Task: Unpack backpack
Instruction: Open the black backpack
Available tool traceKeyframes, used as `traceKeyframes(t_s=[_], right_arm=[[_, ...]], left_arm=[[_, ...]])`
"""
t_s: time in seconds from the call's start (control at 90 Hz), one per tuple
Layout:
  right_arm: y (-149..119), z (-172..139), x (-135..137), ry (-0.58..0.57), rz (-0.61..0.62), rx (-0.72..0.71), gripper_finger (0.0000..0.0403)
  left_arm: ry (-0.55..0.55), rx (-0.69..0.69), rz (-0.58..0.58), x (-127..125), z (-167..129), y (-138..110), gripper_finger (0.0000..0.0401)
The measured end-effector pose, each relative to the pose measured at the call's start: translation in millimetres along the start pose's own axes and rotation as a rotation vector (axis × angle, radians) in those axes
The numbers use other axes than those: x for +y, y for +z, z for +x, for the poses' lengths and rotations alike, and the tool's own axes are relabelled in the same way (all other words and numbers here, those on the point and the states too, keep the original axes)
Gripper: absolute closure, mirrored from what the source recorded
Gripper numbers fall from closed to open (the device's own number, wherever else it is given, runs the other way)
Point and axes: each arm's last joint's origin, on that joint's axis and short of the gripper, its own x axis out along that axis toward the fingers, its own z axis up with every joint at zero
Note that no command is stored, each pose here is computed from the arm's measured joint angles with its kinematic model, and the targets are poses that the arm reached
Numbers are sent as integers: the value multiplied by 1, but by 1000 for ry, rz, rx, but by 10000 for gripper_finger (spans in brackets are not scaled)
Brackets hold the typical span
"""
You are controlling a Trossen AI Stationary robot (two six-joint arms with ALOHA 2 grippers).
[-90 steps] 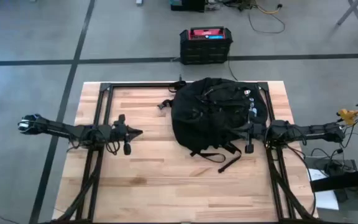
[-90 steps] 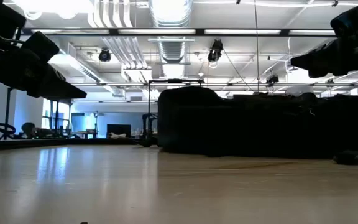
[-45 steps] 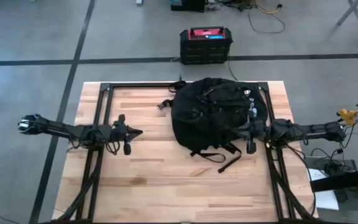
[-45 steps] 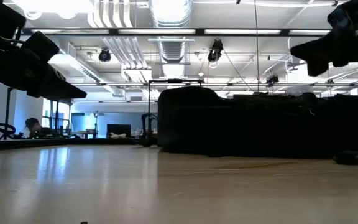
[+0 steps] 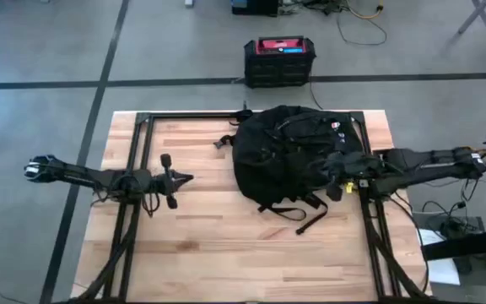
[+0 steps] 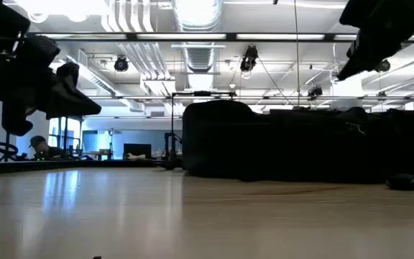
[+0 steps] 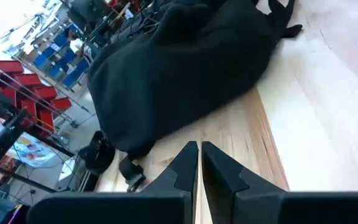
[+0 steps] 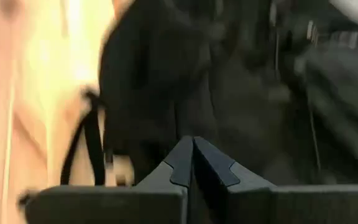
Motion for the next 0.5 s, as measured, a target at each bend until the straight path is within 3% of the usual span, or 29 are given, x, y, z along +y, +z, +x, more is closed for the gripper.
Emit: traceKeyframes(t_s=[0.167, 0.222, 0.389, 0.5], right_arm=[[1, 6, 2, -37, -40, 193, 403], [0, 12, 4, -37, -52, 228, 403], [-1, 35, 11, 1, -95, 346, 399], [-3, 47, 16, 8, -151, 412, 370]], left_arm=[[-8, -40, -83, 1, 0, 3, 395], [-36, -92, -205, 2, 0, 7, 395], [-195, -245, -751, 5, -3, 20, 395], [-224, -299, -809, 7, -4, 25, 395]])
